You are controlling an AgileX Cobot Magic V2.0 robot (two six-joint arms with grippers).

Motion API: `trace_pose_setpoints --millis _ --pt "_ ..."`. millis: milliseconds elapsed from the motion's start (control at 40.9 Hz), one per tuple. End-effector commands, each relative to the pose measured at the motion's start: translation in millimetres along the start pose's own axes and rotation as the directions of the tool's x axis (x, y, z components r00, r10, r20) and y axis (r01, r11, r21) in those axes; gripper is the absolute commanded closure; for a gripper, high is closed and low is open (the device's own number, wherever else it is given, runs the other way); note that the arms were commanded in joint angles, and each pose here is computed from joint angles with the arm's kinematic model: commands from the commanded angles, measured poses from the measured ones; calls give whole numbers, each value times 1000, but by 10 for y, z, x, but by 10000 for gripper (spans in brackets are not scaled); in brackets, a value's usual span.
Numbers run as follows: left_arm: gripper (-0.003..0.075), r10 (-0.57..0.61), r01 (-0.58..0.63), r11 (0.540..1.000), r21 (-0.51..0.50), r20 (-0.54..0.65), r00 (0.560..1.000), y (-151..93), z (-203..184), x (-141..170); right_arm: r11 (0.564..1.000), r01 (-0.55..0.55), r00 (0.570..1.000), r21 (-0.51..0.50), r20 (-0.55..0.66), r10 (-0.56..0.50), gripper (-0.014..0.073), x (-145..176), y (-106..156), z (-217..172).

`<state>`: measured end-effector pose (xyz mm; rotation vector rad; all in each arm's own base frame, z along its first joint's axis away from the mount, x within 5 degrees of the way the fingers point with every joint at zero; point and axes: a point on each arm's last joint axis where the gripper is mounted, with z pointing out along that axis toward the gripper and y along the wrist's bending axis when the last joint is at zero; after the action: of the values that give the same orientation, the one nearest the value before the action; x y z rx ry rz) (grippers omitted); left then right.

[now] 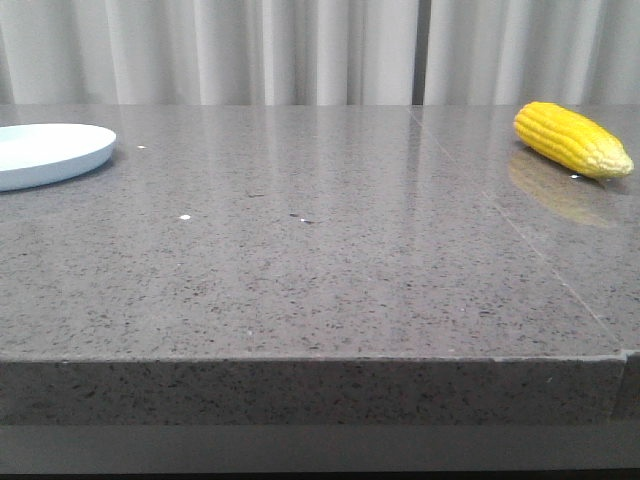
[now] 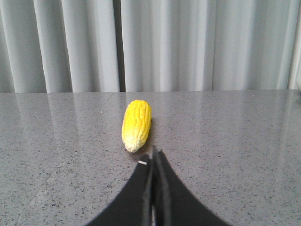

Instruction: Place corn on plate with both arms

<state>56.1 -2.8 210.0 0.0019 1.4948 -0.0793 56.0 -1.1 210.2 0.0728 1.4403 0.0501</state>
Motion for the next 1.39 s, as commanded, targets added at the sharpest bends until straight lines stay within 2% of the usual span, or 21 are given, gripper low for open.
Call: trace_pose_setpoints --millis 0,709,953,1100,1222,1369 --pt "741 -13 13 1000 7 69 998 -1 -10 -1 1000 10 992 -11 125 -9 682 -162 15 -24" --pt "741 -13 13 1000 7 73 997 -1 -10 -5 1000 10 992 -11 125 -9 682 -162 15 -24" --pt "741 -14 13 1000 8 94 995 -2 -14 -46 1000 11 985 -15 175 -8 682 -211 18 -31" --pt "741 -12 10 1000 12 163 987 -13 -44 -277 1000 11 984 -15 180 -8 682 -397 33 -52" --pt "741 17 -20 1000 12 251 968 -32 -114 -628 1000 11 988 -13 156 -9 682 -647 54 -102" --pt "741 27 -30 999 10 235 972 -53 -175 -1077 1000 10 992 -11 122 -9 682 -1006 82 -185"
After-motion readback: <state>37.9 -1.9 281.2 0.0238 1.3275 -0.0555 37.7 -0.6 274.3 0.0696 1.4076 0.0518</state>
